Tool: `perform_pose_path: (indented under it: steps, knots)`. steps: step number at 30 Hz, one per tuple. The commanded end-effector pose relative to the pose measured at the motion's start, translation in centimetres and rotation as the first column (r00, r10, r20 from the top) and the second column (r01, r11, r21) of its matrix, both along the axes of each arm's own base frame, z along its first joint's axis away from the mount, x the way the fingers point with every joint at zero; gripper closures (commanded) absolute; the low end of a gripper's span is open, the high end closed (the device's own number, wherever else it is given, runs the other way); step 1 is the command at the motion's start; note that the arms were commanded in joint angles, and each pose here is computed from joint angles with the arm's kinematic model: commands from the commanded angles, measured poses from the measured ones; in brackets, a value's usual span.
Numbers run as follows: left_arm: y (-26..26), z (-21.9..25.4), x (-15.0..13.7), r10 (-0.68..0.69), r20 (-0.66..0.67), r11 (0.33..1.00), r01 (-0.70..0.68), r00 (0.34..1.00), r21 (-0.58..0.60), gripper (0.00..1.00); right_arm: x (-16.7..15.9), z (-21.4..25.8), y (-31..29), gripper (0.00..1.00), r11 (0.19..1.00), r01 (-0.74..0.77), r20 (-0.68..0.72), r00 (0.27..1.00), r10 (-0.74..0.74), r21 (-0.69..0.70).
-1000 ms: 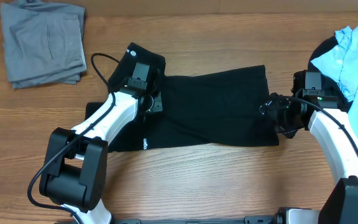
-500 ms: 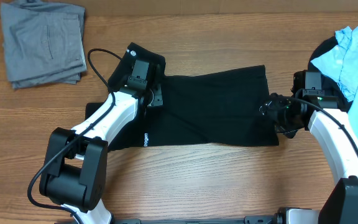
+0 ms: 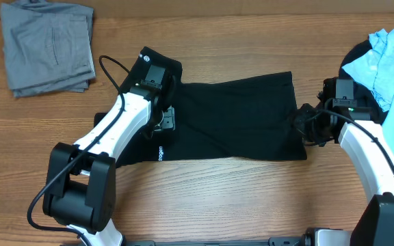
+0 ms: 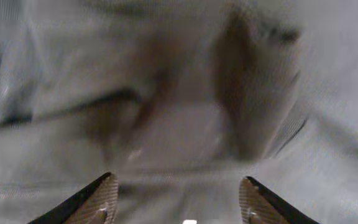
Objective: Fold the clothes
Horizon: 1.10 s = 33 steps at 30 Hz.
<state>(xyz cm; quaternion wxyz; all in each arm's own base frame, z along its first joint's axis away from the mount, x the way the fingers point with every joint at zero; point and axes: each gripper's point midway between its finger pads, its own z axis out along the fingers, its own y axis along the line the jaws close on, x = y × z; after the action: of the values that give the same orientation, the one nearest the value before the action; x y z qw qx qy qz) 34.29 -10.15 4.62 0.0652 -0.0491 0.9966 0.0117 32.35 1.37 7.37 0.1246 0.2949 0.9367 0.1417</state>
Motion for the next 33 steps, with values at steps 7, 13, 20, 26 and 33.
perform_pose_path:
  steps: [7, 13, 20, 26, 33]
  knots:
    - [2.2, 0.7, -3.9, 0.033, -0.130, 0.998, -0.026, 0.991, 0.062, 0.85, -1.7, -4.2, 0.8, 0.96, 0.998, 0.014, -0.136, 0.991, -0.007, 0.053]
    - [3.5, -0.2, -4.8, 0.069, -0.162, 0.995, -0.056, 0.984, 0.082, 0.87, -2.2, -5.8, 0.9, 0.96, 0.998, 0.020, -0.192, 0.981, -0.008, 0.062]
    - [7.0, -3.0, -6.9, 0.160, -0.216, 0.985, -0.140, 0.963, 0.106, 0.88, -3.0, -8.1, 0.7, 0.96, 0.997, 0.040, -0.269, 0.963, -0.022, 0.062]
    - [9.7, -5.4, -8.5, 0.250, -0.233, 0.967, -0.229, 0.940, 0.112, 0.93, -3.7, -8.8, -0.8, 0.96, 0.988, 0.155, -0.322, 0.934, -0.155, -0.026]
    - [10.7, -5.2, -10.1, 0.306, -0.288, 0.951, -0.278, 0.907, 0.135, 0.96, -4.3, -8.7, -1.5, 0.96, 0.973, 0.219, -0.341, 0.911, -0.230, -0.070]
